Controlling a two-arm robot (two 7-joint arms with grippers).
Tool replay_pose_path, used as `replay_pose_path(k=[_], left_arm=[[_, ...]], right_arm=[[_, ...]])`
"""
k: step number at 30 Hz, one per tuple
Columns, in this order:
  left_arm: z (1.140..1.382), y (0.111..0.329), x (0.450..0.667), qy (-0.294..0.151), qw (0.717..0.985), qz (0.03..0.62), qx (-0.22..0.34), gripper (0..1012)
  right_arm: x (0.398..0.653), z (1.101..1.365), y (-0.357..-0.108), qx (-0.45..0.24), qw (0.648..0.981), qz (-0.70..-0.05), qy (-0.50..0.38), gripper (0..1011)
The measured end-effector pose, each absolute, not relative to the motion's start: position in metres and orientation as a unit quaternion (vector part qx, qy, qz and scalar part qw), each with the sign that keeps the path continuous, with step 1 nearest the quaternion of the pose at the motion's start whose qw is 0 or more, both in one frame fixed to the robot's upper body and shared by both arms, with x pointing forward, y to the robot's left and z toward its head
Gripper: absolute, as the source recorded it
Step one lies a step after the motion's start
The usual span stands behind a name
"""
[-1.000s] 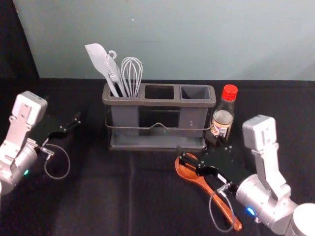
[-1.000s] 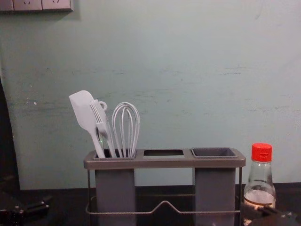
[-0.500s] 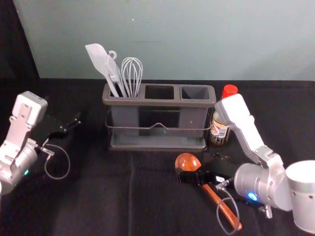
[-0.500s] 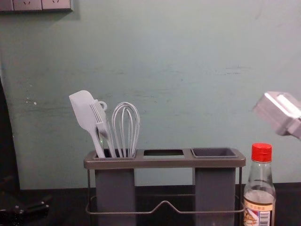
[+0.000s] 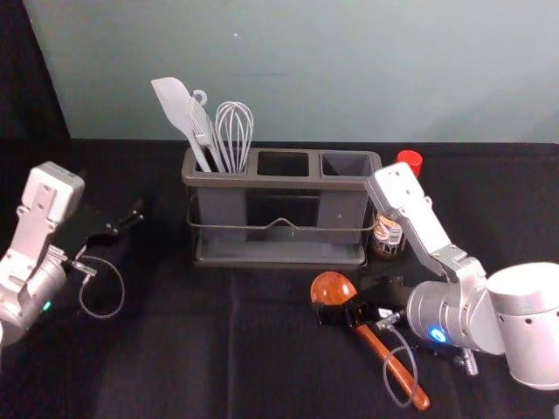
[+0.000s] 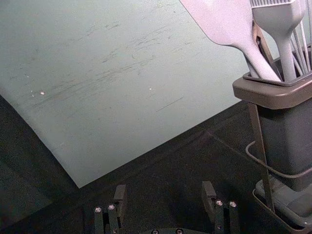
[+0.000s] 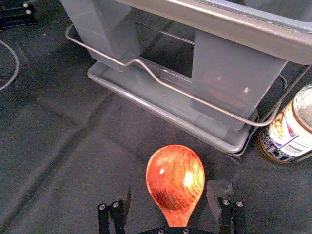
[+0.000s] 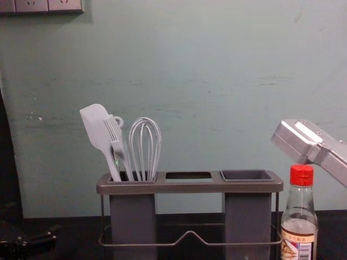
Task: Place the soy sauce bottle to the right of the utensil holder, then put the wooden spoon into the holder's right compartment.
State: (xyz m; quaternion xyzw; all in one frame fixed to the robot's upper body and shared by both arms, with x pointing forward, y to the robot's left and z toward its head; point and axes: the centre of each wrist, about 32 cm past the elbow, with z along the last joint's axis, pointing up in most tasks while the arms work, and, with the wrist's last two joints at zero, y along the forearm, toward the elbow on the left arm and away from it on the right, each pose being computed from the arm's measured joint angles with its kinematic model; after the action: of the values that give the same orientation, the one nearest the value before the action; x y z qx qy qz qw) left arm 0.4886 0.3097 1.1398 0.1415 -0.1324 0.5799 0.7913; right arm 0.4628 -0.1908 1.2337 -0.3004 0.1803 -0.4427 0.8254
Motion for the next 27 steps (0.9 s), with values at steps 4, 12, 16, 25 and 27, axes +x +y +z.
replay_pose_path(k=[4,12,16,25,27], left_arm=[[1.14,0.31,0.489,-0.132,0.791,0.58,0.141,1000],[1.14,0.31,0.489,-0.132,0.791,0.58,0.141,1000],[1.14,0.31,0.489,-0.132,0.791,0.58,0.142,1000],[1.14,0.31,0.489,-0.132,0.791,0.58,0.142,1000],[1.14,0.31,0.489,-0.132,0.791,0.58,0.141,1000]], right_arm=[[0.467,1.232,-0.189,-0.306,0.822,-0.445,0.178,1002],[0.473,1.23,-0.186,-0.313,0.821,-0.444,0.177,1002],[0.475,1.23,-0.185,-0.316,0.82,-0.443,0.176,1002],[0.478,1.229,-0.181,-0.322,0.819,-0.442,0.172,1002],[0.478,1.229,-0.18,-0.323,0.819,-0.442,0.171,1002]])
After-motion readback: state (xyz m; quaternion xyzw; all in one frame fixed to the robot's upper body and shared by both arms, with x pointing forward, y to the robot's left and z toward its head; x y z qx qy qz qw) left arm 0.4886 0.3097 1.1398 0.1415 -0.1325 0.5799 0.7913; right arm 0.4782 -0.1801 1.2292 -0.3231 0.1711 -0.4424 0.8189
